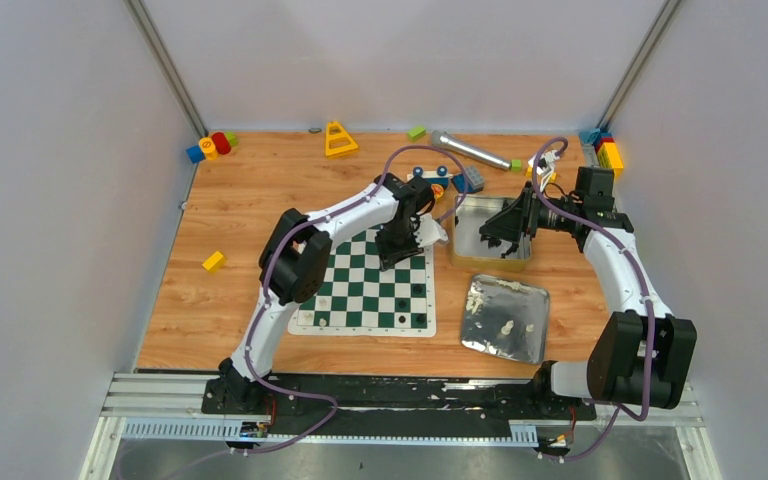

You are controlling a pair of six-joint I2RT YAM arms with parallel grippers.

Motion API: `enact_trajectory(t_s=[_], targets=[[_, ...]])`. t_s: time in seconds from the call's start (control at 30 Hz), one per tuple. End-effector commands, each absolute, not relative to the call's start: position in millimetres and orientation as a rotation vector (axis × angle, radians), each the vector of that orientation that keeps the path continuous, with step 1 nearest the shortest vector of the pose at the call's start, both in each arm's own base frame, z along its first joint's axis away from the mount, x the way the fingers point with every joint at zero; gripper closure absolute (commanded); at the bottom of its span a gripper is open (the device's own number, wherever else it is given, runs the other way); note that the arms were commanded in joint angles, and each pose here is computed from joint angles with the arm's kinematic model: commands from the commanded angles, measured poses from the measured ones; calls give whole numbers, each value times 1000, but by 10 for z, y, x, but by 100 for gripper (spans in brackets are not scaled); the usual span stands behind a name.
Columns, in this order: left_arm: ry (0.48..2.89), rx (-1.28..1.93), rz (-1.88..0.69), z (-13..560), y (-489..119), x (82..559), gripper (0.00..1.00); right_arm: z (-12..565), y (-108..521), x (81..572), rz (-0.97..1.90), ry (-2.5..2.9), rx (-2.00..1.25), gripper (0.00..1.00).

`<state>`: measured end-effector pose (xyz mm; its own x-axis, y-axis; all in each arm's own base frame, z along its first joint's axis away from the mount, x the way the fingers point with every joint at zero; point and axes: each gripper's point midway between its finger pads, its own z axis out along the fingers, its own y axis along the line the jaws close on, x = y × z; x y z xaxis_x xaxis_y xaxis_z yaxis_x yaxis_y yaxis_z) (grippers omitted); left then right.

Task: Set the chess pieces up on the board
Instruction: Move the chess piece to the chessboard.

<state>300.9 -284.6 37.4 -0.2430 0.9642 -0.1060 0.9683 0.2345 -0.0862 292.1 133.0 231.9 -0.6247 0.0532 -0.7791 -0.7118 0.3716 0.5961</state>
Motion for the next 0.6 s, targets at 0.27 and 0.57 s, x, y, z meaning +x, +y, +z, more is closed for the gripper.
enact_trajectory(t_s=[0.27, 0.57], targets=[[2481, 1891, -268, 342, -2866, 2993, 91, 2338, 1323, 2923, 1317, 1862, -602, 45], [2441, 1832, -292, 474, -3037, 3158, 100, 2348, 1325, 2921, 1318, 1860, -603, 46]])
